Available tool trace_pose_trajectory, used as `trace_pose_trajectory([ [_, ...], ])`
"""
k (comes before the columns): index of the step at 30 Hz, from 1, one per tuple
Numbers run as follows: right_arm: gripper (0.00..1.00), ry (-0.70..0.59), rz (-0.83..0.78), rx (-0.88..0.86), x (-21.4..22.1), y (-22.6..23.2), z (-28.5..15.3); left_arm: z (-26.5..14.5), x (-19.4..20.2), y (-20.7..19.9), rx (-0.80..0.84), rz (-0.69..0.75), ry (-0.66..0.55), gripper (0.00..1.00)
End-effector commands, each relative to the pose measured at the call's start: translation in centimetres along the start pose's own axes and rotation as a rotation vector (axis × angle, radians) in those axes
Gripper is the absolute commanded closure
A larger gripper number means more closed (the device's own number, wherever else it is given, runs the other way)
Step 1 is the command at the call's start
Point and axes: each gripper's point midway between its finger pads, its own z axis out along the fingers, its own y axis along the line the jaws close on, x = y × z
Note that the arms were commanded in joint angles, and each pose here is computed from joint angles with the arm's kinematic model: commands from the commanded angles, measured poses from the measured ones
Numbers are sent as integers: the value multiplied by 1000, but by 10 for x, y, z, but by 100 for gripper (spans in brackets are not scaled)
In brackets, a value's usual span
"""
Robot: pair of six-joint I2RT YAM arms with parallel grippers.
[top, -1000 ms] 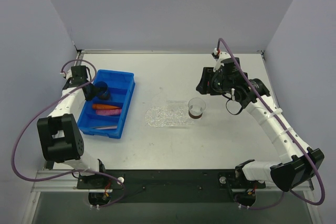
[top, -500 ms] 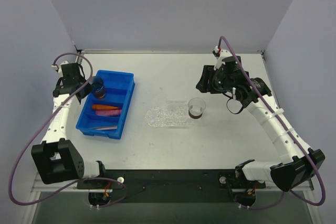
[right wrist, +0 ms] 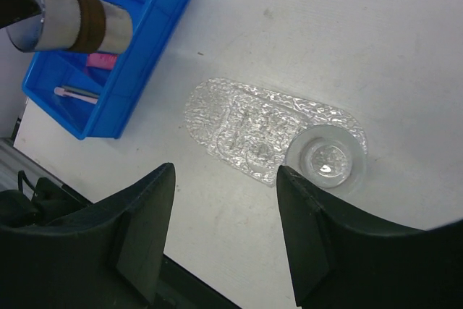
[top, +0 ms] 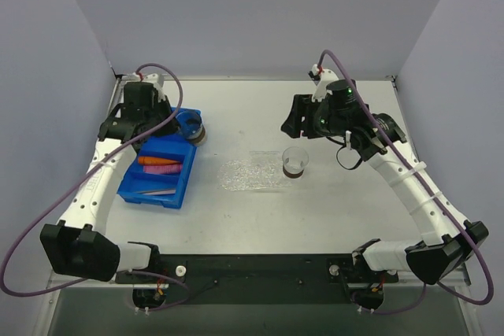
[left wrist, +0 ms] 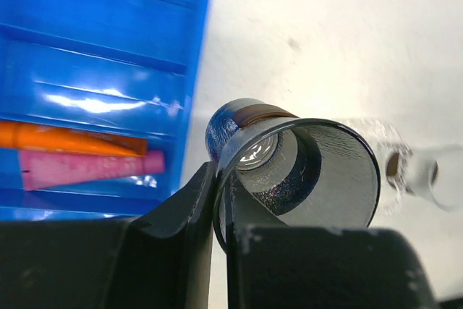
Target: Prepare toiletry sets of a toothbrush and toothpaste on the tray
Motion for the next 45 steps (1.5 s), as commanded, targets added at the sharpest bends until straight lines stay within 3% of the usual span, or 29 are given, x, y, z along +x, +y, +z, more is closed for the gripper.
trace_pose_trajectory([
  [1,46,18,-38,-61,1,30,1,-18,2,-53,207,110,37,100],
  [8,44,70,-23,-137,16,70,9,-33,44,-94,296,289,168,100],
  [20,47,161,21,-236,46,110,22,-59,83,-148,508,393,196,100],
  [26,50,190,23,-249,52,113,32,-64,94,-170,554,467,214,100],
  [36,54,212,-57,-173,70,92,46,-69,86,-189,578,466,184,100],
  [45,64,208,-155,-113,77,86,51,-69,90,-206,601,470,205,100],
])
